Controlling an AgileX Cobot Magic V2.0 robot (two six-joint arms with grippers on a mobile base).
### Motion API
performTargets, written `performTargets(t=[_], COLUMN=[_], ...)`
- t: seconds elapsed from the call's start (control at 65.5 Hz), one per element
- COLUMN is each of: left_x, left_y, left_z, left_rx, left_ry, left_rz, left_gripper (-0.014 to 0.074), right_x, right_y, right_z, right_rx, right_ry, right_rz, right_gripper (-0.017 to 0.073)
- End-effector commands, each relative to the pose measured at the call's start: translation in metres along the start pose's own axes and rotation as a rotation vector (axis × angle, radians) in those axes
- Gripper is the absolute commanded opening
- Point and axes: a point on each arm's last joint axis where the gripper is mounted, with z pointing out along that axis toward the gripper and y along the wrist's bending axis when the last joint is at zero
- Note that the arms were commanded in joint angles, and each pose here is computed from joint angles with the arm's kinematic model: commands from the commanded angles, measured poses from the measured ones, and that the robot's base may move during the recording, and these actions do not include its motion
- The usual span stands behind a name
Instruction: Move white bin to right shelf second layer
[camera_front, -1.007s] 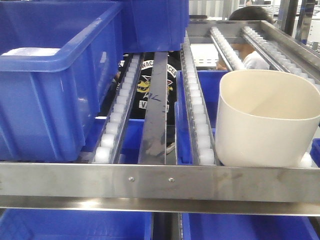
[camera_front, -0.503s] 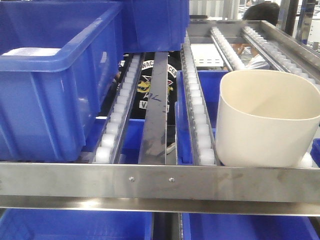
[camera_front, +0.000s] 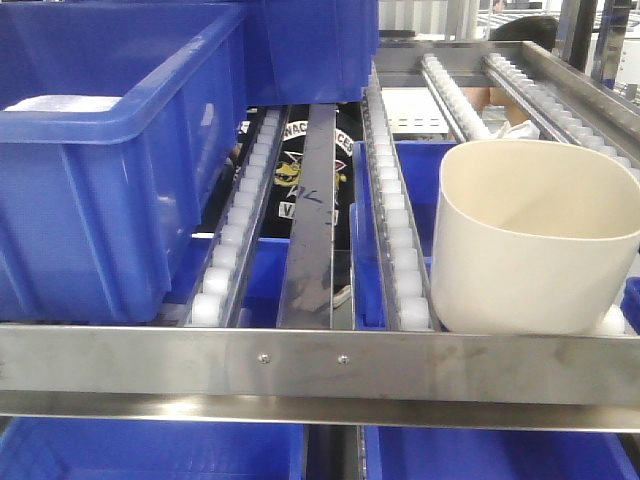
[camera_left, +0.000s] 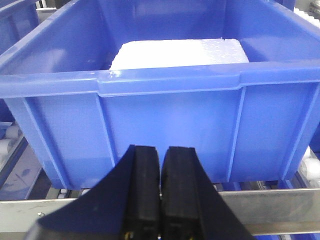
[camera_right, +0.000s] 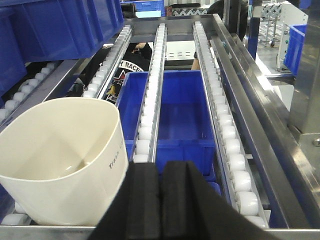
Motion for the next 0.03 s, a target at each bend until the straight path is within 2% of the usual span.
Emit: performTargets(t=[0.0, 0.015], left_x=[0.0043, 0.0043], left_y=[-0.0004, -0.0004], left_z=[0.0018, 0.0018], left_rx=[0.002, 0.002], left_ry=[-0.052, -0.052], left_rz=[-0.003, -0.003], left_gripper=[0.0085, 0.0085], right_x=[-0.0145, -0.0145], right_y=[0.0009, 0.0009], right_z=[-0.0029, -0.0029], right_rx=[-0.004, -0.004], right_ry=[-0.122, -0.122], right_rz=[-0.002, -0.002], right_gripper=[0.0055, 0.0055])
